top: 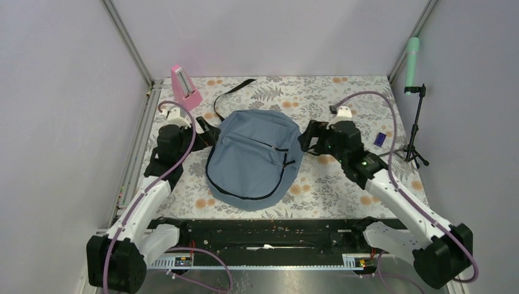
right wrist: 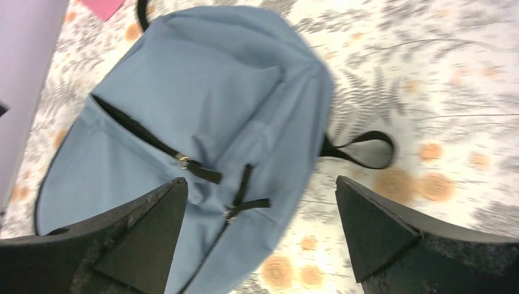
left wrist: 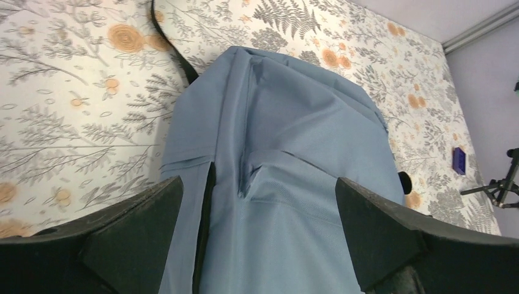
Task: Pack the student bag
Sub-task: Reset both arms
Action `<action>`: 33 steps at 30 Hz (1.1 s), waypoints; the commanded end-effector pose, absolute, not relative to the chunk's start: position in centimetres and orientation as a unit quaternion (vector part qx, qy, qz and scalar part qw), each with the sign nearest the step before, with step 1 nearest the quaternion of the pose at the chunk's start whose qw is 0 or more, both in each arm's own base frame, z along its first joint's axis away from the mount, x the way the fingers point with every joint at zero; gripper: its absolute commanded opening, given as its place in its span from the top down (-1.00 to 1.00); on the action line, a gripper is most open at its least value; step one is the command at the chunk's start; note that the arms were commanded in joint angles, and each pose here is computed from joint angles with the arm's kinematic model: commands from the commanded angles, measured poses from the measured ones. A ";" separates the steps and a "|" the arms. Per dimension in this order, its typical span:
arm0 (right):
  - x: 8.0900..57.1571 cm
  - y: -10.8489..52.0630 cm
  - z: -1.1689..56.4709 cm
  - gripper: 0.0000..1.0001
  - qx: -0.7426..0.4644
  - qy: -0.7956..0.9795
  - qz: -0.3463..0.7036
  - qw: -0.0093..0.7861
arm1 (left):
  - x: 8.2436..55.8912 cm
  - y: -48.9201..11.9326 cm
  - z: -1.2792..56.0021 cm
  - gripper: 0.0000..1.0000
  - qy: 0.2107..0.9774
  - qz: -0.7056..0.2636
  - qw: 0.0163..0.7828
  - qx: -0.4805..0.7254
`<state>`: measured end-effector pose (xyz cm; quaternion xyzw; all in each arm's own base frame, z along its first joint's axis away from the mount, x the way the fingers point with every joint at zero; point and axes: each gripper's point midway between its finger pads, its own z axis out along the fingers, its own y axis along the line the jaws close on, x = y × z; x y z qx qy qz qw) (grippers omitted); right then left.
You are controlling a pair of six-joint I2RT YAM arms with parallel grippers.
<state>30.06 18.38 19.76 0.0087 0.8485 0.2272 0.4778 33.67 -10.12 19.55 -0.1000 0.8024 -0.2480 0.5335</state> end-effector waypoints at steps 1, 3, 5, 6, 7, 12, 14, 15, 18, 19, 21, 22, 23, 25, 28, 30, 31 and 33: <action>29.2 12.5 21.4 -0.98 0.001 0.849 0.143 0.509 | 32.0 -7.9 22.1 -0.98 0.802 -0.199 0.554 -0.103; 28.8 9.6 22.1 -0.99 0.026 0.845 0.116 0.521 | 31.1 -6.9 23.4 -0.98 0.800 -0.177 0.564 -0.107; 28.1 7.3 22.9 -0.99 0.048 0.838 0.095 0.536 | 30.1 -5.3 24.6 -0.97 0.792 -0.143 0.581 -0.123; 27.7 6.3 23.5 -0.99 0.058 0.832 0.084 0.546 | 29.5 -4.6 25.6 -0.97 0.783 -0.130 0.595 -0.125; 27.3 5.4 23.9 -1.00 0.065 0.826 0.072 0.555 | 28.9 -3.9 26.8 -0.98 0.773 -0.118 0.610 -0.126; 25.7 2.1 27.4 -1.00 0.086 0.781 0.022 0.619 | 26.0 -1.7 32.5 -0.98 0.730 -0.071 0.671 -0.108; 25.4 1.5 28.4 -0.99 0.085 0.760 0.014 0.645 | 25.2 -1.2 33.9 -0.98 0.716 -0.060 0.688 -0.101; 25.3 1.3 28.9 -1.00 0.086 0.747 0.013 0.659 | 24.9 -1.0 34.3 -0.98 0.710 -0.053 0.695 -0.100; 24.9 1.1 29.1 -0.99 0.090 0.714 0.022 0.694 | 24.5 -0.3 33.3 -0.98 0.698 -0.034 0.709 -0.097; 24.9 1.2 28.5 -0.99 0.090 0.708 0.027 0.700 | 24.6 -0.1 31.9 -0.98 0.701 -0.027 0.707 -0.097; 24.6 1.3 27.8 -0.99 0.092 0.701 0.035 0.706 | 24.4 0.0 30.8 -0.98 0.696 -0.026 0.710 -0.100; 24.4 1.2 27.4 -0.99 0.094 0.700 0.036 0.707 | 24.4 0.0 30.5 -0.98 0.697 -0.030 0.709 -0.102; 24.2 1.2 27.1 -0.99 0.095 0.700 0.036 0.707 | 24.3 -0.1 30.5 -0.98 0.696 -0.034 0.710 -0.103; 23.9 0.8 26.8 -0.99 0.098 0.699 0.030 0.708 | 24.4 -0.3 30.8 -0.98 0.693 -0.038 0.713 -0.101; 23.5 0.2 26.8 -0.99 0.101 0.695 0.016 0.712 | 24.4 -0.1 31.1 -0.98 0.692 -0.033 0.714 -0.103; 23.2 0.0 27.3 -1.00 0.100 0.689 0.012 0.717 | 24.6 -0.1 30.8 -0.98 0.695 -0.031 0.711 -0.101; 23.1 -0.1 27.5 -1.00 0.100 0.686 0.013 0.721 | 24.6 -0.1 30.7 -0.98 0.696 -0.030 0.710 -0.100; 22.9 -0.1 28.0 -1.00 0.101 0.680 0.014 0.726 | 24.6 -0.1 30.6 -0.98 0.700 -0.026 0.708 -0.095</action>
